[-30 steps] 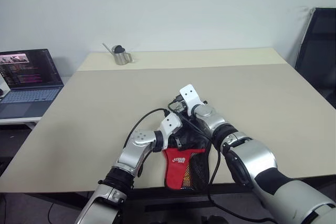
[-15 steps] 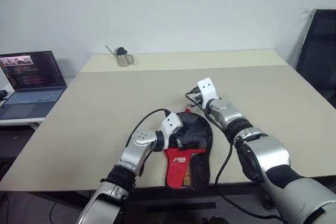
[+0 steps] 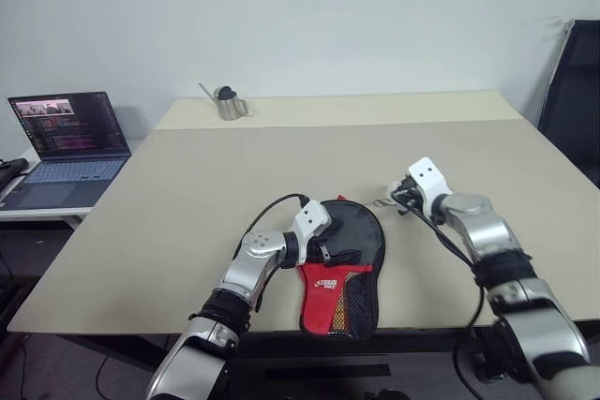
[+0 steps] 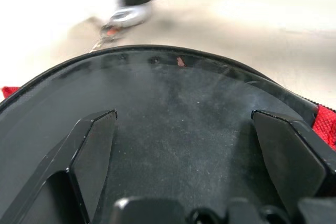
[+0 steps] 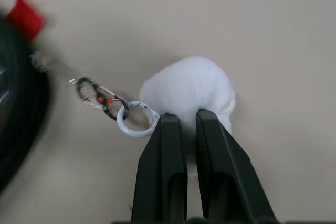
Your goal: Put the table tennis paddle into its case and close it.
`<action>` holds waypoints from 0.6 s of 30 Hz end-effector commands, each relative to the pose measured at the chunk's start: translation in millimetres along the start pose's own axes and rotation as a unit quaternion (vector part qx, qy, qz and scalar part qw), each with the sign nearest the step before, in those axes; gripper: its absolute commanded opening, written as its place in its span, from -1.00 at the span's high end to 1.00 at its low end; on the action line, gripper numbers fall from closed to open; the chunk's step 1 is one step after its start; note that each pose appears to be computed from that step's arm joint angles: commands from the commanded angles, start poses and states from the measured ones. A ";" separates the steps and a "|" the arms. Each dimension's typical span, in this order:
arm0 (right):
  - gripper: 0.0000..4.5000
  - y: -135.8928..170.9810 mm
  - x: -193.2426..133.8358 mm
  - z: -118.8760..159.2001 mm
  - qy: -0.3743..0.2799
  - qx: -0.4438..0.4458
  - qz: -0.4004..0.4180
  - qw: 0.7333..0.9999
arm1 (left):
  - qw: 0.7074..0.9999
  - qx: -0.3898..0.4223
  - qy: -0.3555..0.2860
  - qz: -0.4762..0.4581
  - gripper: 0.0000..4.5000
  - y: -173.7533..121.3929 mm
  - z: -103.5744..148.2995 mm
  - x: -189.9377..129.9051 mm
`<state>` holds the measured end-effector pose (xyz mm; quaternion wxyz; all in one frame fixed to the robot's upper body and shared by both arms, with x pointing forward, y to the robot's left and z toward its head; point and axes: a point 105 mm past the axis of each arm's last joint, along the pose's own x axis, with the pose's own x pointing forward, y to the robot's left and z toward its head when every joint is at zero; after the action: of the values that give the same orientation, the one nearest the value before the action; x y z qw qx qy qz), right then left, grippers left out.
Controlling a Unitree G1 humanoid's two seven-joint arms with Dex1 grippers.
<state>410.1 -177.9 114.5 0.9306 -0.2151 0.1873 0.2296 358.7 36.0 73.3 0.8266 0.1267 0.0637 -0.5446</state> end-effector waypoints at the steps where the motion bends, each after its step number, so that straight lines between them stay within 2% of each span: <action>1: 0.99 3.8 -25.9 14.8 -0.013 -0.018 0.018 1.000 | 0.999 -0.017 0.039 -0.003 -1.00 -5.4 -23.8 1.7; 12: 0.99 33.6 -80.0 -0.7 0.025 -0.027 0.107 0.994 | 0.999 -0.012 0.038 -0.002 -1.00 -2.8 -22.0 6.0; 18: 0.99 64.4 -106.8 -17.2 0.061 -0.032 0.187 0.980 | 0.999 -0.009 0.036 -0.003 -1.00 -2.7 -21.5 8.0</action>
<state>294.4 -179.1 116.9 0.8570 -0.2198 0.2874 0.3670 363.6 29.2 74.0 0.8238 0.1287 0.0562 -0.5493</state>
